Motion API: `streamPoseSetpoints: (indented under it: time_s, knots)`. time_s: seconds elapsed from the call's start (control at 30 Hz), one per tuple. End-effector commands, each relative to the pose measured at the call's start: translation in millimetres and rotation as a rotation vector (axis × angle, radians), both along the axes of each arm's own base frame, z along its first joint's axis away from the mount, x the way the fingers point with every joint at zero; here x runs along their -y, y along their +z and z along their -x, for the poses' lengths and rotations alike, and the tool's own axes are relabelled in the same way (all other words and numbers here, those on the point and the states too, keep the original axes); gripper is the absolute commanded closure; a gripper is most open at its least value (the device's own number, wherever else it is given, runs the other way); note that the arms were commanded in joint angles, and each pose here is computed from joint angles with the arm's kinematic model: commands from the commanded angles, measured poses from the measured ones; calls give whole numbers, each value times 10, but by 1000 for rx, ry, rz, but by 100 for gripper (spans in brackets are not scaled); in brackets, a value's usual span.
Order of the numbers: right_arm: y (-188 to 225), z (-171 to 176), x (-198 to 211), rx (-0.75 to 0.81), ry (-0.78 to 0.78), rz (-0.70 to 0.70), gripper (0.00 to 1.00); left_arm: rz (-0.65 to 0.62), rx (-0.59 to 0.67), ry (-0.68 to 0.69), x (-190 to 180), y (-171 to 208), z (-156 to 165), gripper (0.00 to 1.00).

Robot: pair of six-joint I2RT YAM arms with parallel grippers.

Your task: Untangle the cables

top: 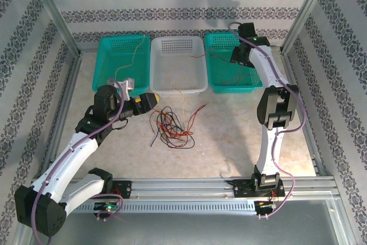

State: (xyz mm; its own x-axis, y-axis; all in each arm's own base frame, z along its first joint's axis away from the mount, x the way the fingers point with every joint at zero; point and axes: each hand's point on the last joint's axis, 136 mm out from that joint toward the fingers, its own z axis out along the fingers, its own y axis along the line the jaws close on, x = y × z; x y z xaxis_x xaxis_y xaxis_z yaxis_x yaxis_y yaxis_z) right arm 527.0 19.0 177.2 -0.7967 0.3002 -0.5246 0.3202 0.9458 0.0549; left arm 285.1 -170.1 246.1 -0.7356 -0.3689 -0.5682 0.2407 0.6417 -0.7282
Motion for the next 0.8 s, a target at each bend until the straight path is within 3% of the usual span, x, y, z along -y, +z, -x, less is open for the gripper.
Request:
streamPoseSetpoints:
  time_s: [0.0,0.2,0.37,0.57,0.77]
  knots:
    - [709,212,-101,130,12,11,37,-58,-19,-9,-60,-32,71,11]
    - [1200,814,-522,237,93,3,41,-109,-104,-27,-93,-232,192,22]
    - [1274,1537,-1007,321,177,-56,42,-150,-177,-23,-139,-488,316,25]
    - [651,2334,-1750,305,337,-237,41,-162,-245,-46,-29,-799,410,31]
    - [-76,2664,-2228,176,430,-338,43,-132,-248,-12,10,-866,317,37]
